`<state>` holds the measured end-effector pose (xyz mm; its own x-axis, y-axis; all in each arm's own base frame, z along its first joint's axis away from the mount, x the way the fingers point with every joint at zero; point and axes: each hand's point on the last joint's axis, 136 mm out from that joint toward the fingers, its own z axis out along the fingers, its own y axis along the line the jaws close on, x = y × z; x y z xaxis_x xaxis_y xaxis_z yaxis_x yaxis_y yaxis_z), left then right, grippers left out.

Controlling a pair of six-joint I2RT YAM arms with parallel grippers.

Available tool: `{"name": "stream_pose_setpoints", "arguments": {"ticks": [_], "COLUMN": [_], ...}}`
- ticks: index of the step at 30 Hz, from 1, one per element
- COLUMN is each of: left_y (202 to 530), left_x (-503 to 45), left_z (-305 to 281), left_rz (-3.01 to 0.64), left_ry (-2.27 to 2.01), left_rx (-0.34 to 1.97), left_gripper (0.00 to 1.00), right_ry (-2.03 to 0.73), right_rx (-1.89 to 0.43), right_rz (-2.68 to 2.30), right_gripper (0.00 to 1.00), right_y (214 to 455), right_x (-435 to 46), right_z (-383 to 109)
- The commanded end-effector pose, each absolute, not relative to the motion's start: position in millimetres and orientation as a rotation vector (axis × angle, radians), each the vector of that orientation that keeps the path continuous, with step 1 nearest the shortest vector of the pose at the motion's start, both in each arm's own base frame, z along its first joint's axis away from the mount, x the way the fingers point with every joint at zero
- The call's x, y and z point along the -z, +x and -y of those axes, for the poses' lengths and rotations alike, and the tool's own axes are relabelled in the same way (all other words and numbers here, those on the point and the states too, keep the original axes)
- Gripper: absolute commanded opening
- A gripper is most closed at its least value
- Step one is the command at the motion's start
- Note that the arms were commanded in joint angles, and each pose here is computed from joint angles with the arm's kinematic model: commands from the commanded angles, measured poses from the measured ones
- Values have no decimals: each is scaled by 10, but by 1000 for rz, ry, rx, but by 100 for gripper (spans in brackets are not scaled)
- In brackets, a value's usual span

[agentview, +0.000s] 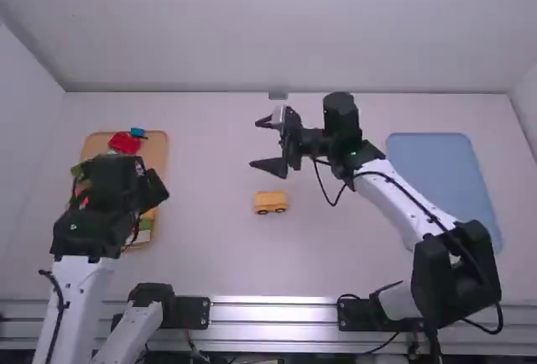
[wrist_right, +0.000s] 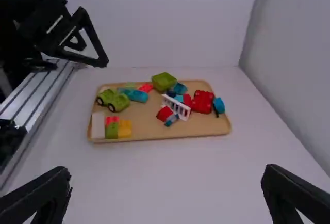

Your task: Assemble lego blocks to make yellow taxi

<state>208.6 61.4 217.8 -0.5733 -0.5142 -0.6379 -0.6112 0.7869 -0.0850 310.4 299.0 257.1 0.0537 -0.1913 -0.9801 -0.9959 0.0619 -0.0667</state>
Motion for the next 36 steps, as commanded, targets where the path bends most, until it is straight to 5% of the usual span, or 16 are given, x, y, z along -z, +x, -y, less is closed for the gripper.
{"name": "stream_pose_setpoints", "arguments": {"ticks": [1, 13, 20, 29, 36], "left_y": [2000, 1828, 1838, 2196, 2259], "left_x": [-2439, -2783, -2284, -1811, -1381], "left_z": [-884, -1380, -1754, -1634, -1608], "left_rz": [-2140, -1990, -2138, -2298, -2317], "left_ry": [-1013, -1231, -1452, -1521, -1798], "left_rx": [-307, -351, -242, 89, 122], "left_gripper": [99, 99, 99, 99, 99], "right_ry": [-1301, -1257, -1247, -1158, -1156], "right_rx": [-944, -921, -918, -918, -937], "right_rz": [-1340, -1392, -1409, -1494, -1470], "right_gripper": [99, 99, 99, 99, 99], "right_y": [3243, 3406, 3433, 3539, 3514], "right_x": [-2647, -2589, -2572, -2575, -2635], "right_z": [-3023, -2827, -2785, -2762, -2812]}}
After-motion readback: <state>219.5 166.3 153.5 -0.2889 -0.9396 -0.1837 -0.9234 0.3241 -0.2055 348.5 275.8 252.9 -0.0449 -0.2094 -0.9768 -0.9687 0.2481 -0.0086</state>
